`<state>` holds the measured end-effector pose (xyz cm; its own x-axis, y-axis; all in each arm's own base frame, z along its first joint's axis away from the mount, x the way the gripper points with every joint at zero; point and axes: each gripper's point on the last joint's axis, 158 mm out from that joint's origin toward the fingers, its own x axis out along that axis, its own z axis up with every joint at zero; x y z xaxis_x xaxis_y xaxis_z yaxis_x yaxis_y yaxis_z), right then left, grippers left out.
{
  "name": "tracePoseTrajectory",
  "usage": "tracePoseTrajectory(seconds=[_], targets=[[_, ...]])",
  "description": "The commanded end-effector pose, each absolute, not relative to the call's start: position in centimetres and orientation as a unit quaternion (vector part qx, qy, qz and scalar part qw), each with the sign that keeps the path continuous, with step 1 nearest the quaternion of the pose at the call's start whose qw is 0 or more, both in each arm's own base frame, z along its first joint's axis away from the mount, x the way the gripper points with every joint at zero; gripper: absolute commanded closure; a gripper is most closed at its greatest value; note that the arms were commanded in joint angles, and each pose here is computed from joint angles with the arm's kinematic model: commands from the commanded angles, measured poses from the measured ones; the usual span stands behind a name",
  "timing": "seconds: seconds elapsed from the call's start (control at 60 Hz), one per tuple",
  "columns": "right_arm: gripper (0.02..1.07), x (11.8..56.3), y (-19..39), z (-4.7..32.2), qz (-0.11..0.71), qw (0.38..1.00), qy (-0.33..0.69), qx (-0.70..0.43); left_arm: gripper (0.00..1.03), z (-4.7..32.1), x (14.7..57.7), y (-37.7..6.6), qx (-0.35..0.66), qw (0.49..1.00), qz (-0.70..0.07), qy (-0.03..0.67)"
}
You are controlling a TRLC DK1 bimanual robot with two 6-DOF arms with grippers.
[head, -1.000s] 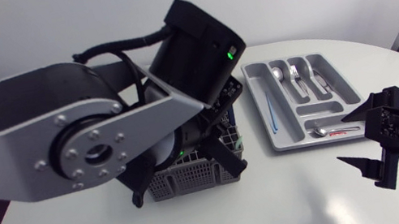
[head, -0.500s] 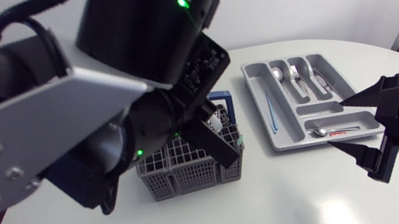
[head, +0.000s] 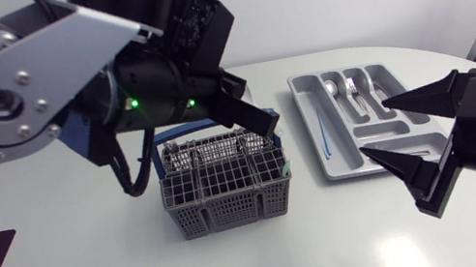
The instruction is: Unload the cutlery basket into the drawer organizer.
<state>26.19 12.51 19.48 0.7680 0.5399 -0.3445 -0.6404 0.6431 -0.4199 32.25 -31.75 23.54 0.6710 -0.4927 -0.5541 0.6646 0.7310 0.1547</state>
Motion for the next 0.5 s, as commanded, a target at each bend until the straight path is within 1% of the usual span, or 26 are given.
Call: tracePoseTrajectory(seconds=[0.0,0.067,0.183,0.233,0.3,0.35,0.483], targets=[[0.26,25.9,13.7,19.5,0.332,0.907,0.091,-0.244,1.00,23.3,32.8,-32.8,0.138,0.896,-0.335,0.256],[0.31,25.9,14.6,19.6,0.330,0.907,0.083,-0.249,1.00,23.1,32.9,-33.2,0.126,0.892,-0.345,0.263],[0.31,25.8,15.9,19.7,0.333,0.906,0.074,-0.249,1.00,23.0,33.0,-33.9,0.108,0.885,-0.363,0.271],[0.36,25.8,16.4,19.9,0.337,0.906,0.069,-0.245,1.00,23.1,33.0,-34.1,0.103,0.883,-0.368,0.271],[0.37,26.0,16.8,20.0,0.341,0.907,0.068,-0.240,1.00,23.2,33.1,-34.4,0.098,0.881,-0.373,0.273],[0.40,26.1,17.1,20.1,0.343,0.907,0.067,-0.236,1.00,23.4,33.0,-34.7,0.094,0.880,-0.379,0.272],[0.40,26.6,17.8,19.8,0.345,0.906,0.068,-0.235,1.00,23.7,32.7,-35.4,0.084,0.874,-0.392,0.273]])
